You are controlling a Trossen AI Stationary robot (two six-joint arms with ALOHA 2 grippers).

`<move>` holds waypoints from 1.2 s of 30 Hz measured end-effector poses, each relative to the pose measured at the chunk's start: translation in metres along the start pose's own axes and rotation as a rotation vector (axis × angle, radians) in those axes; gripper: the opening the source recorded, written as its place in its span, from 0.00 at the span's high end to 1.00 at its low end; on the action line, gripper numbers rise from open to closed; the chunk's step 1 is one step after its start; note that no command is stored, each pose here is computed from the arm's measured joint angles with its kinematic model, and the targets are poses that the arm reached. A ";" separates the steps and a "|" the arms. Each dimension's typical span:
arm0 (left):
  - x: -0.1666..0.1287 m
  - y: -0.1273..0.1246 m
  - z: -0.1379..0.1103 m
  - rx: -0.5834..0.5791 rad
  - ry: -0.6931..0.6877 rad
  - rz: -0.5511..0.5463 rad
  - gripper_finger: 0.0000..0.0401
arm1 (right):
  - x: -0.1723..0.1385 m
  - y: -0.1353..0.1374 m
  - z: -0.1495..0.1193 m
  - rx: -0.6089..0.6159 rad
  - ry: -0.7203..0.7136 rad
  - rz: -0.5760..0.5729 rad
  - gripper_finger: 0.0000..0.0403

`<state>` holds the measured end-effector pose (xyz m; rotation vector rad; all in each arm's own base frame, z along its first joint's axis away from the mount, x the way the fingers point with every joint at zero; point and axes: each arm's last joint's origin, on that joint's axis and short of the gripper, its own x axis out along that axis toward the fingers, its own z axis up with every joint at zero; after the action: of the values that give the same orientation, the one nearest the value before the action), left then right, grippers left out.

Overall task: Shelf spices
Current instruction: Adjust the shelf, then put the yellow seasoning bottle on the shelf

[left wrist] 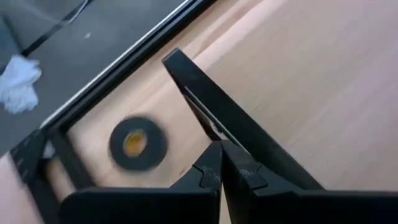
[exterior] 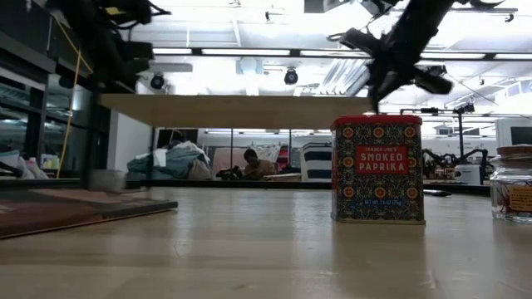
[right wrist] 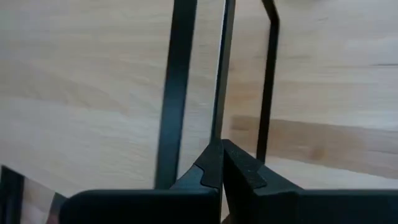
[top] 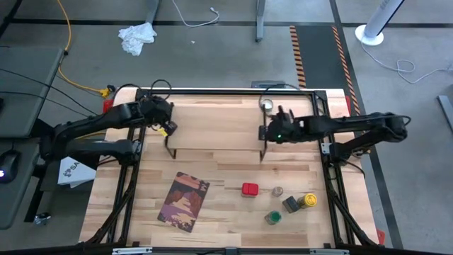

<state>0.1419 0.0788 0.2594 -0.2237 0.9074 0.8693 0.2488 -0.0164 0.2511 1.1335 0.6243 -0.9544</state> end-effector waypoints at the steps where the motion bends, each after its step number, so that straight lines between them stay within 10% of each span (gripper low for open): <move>1: -0.004 0.003 -0.003 -0.007 0.002 0.005 1.00 | 0.005 0.004 -0.003 -0.004 0.002 0.015 1.00; 10: -0.028 0.014 -0.018 -0.119 -0.045 -0.029 1.00 | 0.027 0.012 -0.014 -0.040 0.031 0.016 1.00; 36: -0.052 0.001 -0.030 -0.254 -0.015 -0.131 1.00 | -0.041 -0.022 0.010 -0.100 -0.143 -0.019 1.00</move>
<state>0.1074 0.0349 0.2808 -0.4906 0.7582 0.8626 0.2097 -0.0154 0.2782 0.9637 0.5613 -1.0000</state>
